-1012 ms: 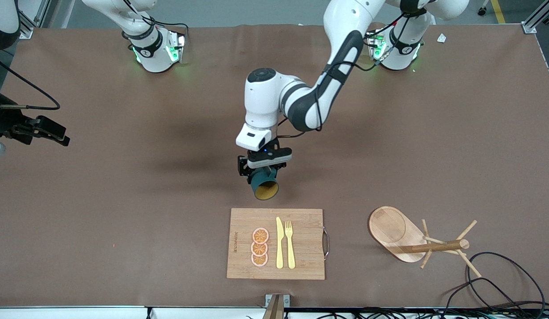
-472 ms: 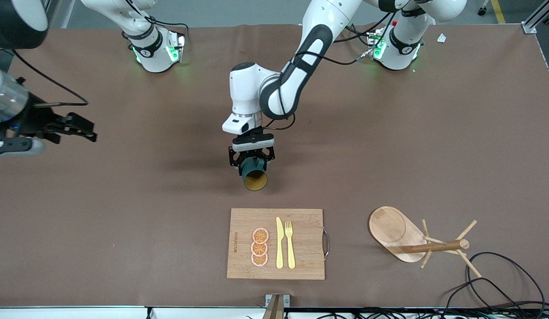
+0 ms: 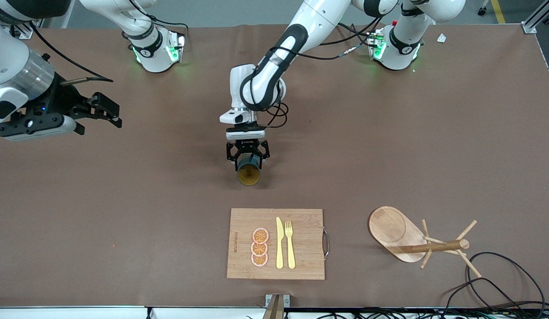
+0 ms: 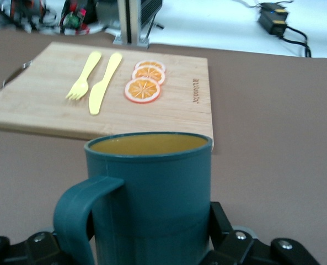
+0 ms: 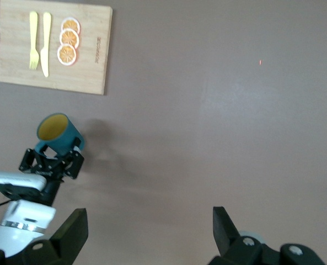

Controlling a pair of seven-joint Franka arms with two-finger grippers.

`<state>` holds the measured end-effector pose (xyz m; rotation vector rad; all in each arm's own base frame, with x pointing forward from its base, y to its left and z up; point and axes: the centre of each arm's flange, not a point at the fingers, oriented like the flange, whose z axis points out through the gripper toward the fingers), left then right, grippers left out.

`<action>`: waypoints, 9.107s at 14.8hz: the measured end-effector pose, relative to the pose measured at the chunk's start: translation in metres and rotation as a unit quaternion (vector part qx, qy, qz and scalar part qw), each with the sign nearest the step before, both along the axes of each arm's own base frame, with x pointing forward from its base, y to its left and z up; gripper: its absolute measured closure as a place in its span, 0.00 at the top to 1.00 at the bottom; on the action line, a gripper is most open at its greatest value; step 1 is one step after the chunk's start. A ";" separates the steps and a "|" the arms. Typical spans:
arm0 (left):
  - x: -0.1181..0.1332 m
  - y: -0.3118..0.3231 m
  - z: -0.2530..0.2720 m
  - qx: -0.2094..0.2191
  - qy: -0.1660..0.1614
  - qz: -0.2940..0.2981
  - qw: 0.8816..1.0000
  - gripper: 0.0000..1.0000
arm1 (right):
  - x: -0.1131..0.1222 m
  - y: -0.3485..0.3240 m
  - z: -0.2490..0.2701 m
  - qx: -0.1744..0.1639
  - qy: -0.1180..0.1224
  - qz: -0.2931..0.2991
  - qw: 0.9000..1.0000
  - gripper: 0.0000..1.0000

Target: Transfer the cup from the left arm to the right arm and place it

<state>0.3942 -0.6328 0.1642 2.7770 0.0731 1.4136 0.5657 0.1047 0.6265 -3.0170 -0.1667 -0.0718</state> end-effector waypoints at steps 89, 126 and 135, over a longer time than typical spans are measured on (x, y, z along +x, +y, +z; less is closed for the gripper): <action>0.149 0.563 0.480 0.035 0.469 -0.027 0.882 1.00 | 0.138 -0.072 -0.343 -0.060 0.073 0.093 0.991 0.04; 0.135 0.560 0.490 0.039 0.461 -0.062 0.884 1.00 | -0.019 -0.114 0.034 -0.096 -0.043 -0.030 0.994 1.00; 0.135 0.565 0.493 0.037 0.459 -0.058 0.886 1.00 | -0.026 -0.117 0.020 -0.056 -0.048 -0.113 0.991 1.00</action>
